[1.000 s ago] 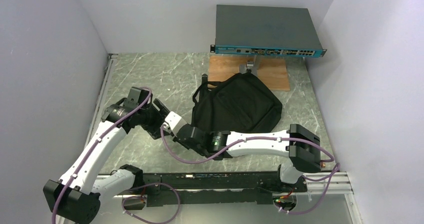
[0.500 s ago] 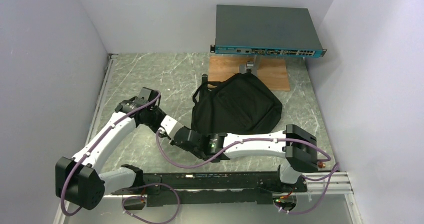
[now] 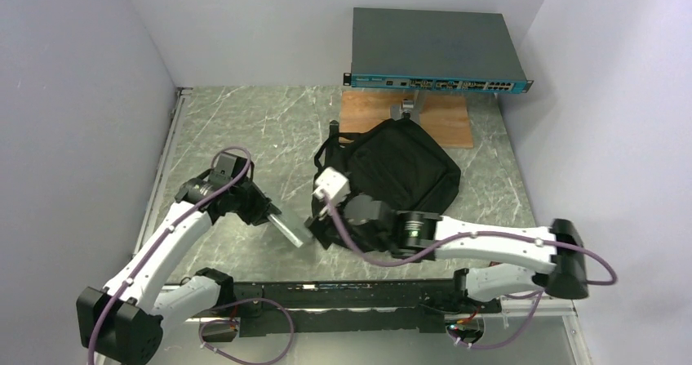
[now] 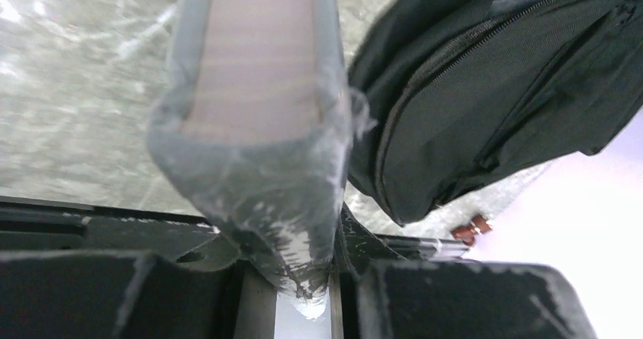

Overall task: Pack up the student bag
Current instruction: Pick up the book from the center of the board.

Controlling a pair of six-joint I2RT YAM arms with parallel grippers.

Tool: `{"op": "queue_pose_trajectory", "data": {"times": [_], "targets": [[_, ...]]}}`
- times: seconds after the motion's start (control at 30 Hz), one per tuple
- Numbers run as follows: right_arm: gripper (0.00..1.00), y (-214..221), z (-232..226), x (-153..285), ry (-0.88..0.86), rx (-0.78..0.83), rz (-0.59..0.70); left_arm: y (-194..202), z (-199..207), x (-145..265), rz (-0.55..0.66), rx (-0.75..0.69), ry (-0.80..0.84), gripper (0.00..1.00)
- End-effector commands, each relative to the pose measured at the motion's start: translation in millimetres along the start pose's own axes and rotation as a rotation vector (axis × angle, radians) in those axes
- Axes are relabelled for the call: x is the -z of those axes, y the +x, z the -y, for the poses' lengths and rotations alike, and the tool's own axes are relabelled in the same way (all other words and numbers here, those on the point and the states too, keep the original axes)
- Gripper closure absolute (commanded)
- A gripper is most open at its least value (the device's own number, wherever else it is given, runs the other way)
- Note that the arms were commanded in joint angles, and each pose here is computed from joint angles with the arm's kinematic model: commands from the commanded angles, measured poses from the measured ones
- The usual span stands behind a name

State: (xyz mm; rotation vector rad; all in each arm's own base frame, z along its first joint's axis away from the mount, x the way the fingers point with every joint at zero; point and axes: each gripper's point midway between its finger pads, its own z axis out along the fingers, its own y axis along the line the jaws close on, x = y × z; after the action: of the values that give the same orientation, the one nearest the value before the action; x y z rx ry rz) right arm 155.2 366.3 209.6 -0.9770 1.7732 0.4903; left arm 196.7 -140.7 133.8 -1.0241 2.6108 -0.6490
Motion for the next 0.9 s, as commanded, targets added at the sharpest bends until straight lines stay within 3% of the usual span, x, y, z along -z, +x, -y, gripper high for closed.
{"op": "queue_pose_trajectory", "data": {"times": [0.0,0.17,0.33,0.43,0.57,0.87], "targets": [[0.01,5.2,31.4,20.8,0.043,-0.140,0.032,-34.5,-24.3,27.1,0.219,-0.137,-0.099,1.00],[0.06,53.4,66.5,7.5,0.199,-0.183,-0.122,-53.4,-35.1,66.7,0.411,-0.259,-0.057,1.00],[0.18,90.9,71.0,-20.1,0.311,-0.073,-0.355,-66.6,-10.7,127.1,0.630,-0.436,0.147,1.00],[0.22,107.1,65.0,-34.1,0.347,-0.008,-0.438,-74.3,-15.7,155.8,0.729,-0.454,0.145,1.00],[0.28,114.8,57.4,-41.2,0.391,0.046,-0.481,-72.8,-23.9,169.3,0.749,-0.470,0.127,1.00],[0.38,143.1,53.6,-49.9,0.404,0.096,-0.568,-63.9,-17.9,153.1,0.703,-0.494,0.186,1.00]]}}
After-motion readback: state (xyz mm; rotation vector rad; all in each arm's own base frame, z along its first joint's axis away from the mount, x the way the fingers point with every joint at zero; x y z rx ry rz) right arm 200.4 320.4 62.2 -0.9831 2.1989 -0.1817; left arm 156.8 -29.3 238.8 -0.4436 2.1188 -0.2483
